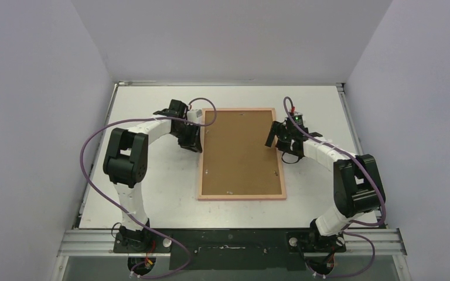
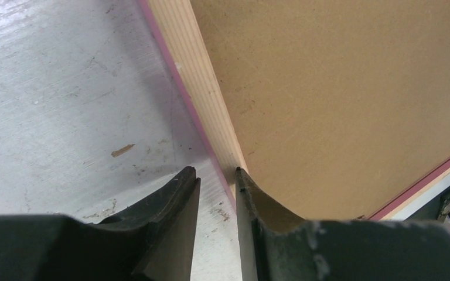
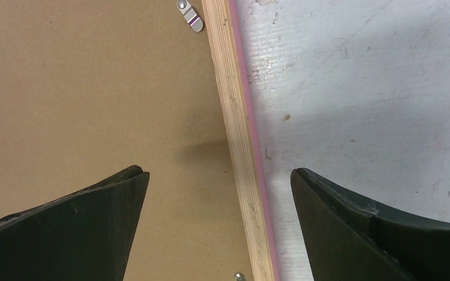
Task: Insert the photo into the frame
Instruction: Move the photo frame to the center of the board.
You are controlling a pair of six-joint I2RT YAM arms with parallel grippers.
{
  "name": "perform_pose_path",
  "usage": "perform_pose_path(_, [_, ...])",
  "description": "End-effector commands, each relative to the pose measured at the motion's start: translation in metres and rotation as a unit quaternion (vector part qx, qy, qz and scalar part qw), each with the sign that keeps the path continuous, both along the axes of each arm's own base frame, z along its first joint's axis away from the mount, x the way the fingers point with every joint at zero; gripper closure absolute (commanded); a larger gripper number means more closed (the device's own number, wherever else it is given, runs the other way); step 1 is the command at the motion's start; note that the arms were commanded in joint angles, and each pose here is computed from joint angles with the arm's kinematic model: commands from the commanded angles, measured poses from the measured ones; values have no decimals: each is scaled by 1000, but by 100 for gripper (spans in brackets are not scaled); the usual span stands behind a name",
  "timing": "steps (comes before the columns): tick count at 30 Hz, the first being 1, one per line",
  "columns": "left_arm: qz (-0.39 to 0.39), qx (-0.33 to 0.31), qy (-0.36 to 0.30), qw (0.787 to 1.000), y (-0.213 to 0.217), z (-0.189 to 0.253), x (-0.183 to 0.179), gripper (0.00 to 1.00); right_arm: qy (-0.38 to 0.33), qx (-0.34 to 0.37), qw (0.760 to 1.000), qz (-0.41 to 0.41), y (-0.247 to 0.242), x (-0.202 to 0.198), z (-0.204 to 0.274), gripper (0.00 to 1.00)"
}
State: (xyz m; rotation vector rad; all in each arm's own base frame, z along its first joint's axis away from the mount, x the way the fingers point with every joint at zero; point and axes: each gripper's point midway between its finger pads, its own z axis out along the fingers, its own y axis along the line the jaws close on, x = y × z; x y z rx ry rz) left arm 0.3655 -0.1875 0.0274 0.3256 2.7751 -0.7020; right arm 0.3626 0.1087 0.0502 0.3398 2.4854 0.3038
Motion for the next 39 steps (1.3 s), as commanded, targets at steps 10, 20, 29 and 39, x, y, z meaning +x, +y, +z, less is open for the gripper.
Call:
perform_pose_path(10, [-5, 25, -13, 1000, 13, -11, -10, 85, -36, 30, 999, 5, 11, 6, 13, 3])
perform_pose_path(20, [0, 27, 4, 1000, 37, -5, -32, 88, -23, 52, 998, 26, 38, -25, 3, 4])
perform_pose_path(29, [11, -15, -8, 1000, 43, 26, -37, 88, -30, 64, 997, 44, 56, -38, 14, 3])
perform_pose_path(39, [17, -76, -47, 996, 27, 57, 15, 64, -64, 20, 997, 44, 39, 16, 42, 0])
